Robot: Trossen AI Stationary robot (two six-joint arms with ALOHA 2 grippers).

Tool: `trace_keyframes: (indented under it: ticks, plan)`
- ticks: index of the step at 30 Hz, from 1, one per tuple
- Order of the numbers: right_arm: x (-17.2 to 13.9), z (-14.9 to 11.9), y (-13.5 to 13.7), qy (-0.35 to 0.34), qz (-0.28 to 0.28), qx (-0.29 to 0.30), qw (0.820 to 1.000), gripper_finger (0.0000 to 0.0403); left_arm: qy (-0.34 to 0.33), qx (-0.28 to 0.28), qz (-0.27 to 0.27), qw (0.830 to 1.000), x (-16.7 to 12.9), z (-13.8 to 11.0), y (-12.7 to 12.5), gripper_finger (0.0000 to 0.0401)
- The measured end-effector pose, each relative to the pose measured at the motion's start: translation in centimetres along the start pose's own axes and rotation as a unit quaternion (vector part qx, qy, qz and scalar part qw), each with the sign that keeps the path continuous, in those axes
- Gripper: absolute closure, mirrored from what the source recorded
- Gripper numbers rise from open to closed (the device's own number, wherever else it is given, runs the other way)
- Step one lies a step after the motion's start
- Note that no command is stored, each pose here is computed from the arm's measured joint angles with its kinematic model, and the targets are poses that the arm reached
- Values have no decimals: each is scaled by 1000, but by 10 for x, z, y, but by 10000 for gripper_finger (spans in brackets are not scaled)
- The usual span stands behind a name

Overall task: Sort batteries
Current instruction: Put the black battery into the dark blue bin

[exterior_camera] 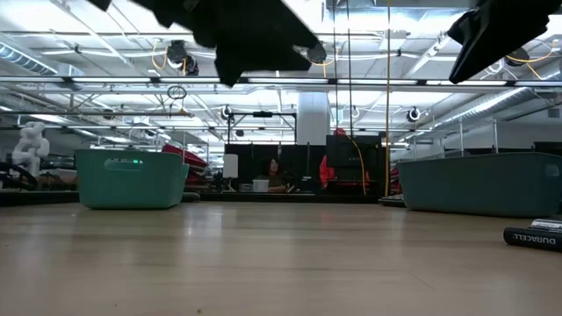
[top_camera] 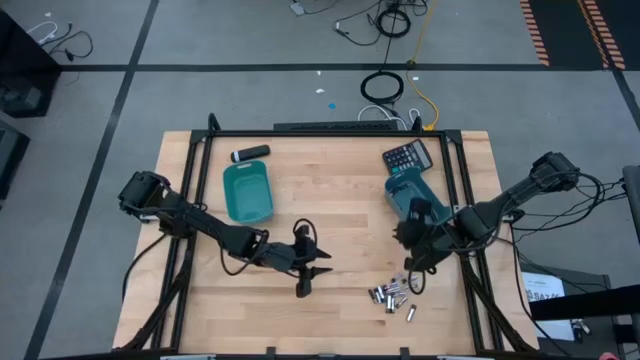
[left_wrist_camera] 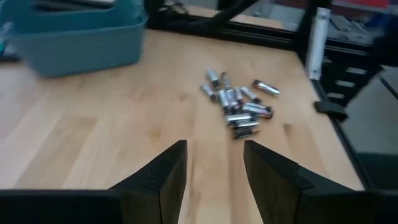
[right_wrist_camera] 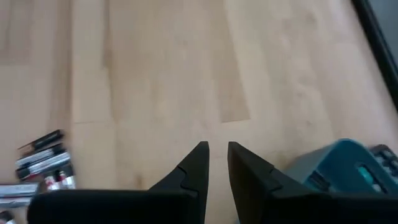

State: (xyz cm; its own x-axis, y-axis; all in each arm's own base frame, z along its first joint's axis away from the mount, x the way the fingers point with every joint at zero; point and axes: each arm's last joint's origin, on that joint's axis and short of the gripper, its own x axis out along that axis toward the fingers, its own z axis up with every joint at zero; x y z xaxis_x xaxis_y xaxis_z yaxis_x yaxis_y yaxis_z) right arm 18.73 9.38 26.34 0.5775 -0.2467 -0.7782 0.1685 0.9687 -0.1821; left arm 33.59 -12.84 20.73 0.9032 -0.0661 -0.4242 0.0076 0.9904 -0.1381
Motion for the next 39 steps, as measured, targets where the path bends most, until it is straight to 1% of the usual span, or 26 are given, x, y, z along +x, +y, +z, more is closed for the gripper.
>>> trace_keyframes:
  ticks: [4,7,9,11,14,18,20,23,26,30,35,39]
  plan:
    - [-2,-2,4,2,12,-2,1000,353,14,46,-27,998,0,13,-11,232]
    - [-3,-3,9,1,18,-7,1000,353,35,76,-24,996,3,22,-15,232]
    - [0,-4,14,5,20,-13,1000,353,36,86,-23,995,8,28,-18,232]
    - [5,-6,20,15,18,-18,1000,353,54,100,-17,993,14,30,-18,232]
    - [15,-8,31,46,36,-30,998,353,73,113,-9,991,24,33,-17,232]
    - [24,-7,47,53,84,-27,995,353,79,118,5,990,31,33,-16,232]
    - [28,-4,55,46,111,-20,992,353,73,118,31,990,31,33,-15,232]
    - [35,0,67,52,135,-20,989,353,67,125,77,987,30,33,-15,232]
    - [42,7,77,68,136,-27,988,353,63,133,106,983,29,32,-16,232]
    - [52,19,97,91,160,-26,983,353,77,136,111,981,29,29,-15,232]
    - [66,30,118,131,175,-3,976,353,79,131,111,982,27,26,-21,232]
    - [72,32,126,178,142,8,974,353,71,140,122,980,23,23,-31,232]
